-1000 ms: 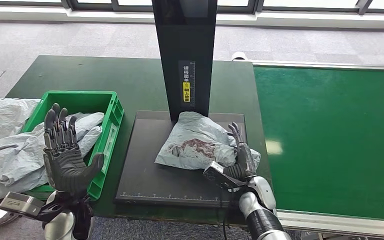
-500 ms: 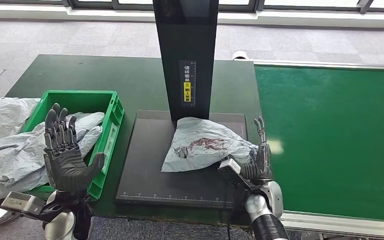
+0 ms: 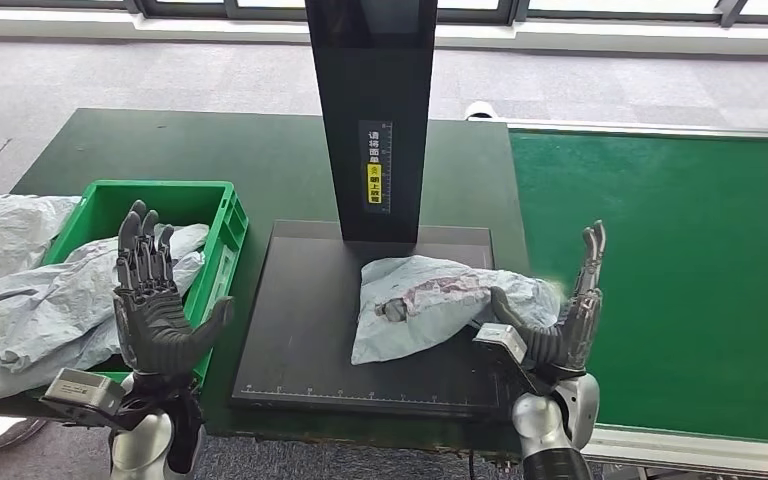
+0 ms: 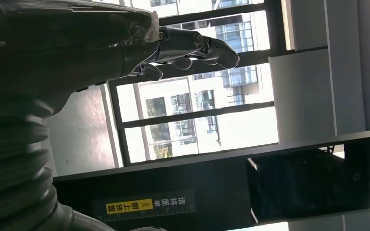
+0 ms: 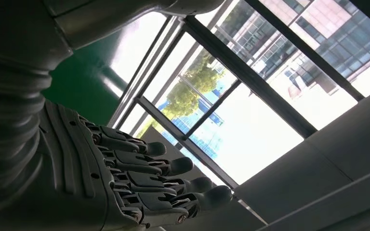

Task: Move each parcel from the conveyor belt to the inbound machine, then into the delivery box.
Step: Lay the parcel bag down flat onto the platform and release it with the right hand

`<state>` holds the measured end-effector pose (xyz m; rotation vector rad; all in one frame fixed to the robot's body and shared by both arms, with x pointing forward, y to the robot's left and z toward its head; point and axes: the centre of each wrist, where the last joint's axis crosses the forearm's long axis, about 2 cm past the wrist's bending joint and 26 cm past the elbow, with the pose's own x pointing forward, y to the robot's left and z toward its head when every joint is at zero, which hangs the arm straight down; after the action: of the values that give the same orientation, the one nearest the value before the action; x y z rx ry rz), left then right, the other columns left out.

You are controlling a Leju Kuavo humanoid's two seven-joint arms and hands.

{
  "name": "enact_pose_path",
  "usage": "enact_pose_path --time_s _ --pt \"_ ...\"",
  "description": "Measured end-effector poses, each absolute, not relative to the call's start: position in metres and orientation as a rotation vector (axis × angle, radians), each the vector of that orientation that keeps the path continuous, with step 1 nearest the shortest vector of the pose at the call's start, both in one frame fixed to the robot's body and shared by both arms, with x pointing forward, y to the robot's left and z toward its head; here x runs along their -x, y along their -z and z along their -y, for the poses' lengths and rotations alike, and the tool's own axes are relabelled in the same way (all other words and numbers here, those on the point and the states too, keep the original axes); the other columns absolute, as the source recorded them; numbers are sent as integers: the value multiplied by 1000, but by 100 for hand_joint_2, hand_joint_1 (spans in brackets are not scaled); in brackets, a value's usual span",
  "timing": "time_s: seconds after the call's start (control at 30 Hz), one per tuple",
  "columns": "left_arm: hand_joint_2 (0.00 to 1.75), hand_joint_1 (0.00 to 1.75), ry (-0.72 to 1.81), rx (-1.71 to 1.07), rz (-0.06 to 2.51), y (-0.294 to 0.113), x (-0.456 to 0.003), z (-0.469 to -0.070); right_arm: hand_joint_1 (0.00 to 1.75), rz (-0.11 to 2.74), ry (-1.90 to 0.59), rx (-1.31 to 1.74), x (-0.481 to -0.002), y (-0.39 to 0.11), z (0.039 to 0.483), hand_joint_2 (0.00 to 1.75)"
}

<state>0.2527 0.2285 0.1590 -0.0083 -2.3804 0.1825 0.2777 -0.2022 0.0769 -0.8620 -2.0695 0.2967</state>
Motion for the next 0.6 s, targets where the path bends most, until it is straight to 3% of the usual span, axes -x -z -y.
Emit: enact_pose_path --time_s 0.23,0.6 --pt "175 0 -30 47 2354 -152 -267 -198 0 2189 -134 961 -271 -118 212 175" --pt "175 0 86 76 2327 -144 -276 -183 0 2236 -72 1005 -266 -135 218 175"
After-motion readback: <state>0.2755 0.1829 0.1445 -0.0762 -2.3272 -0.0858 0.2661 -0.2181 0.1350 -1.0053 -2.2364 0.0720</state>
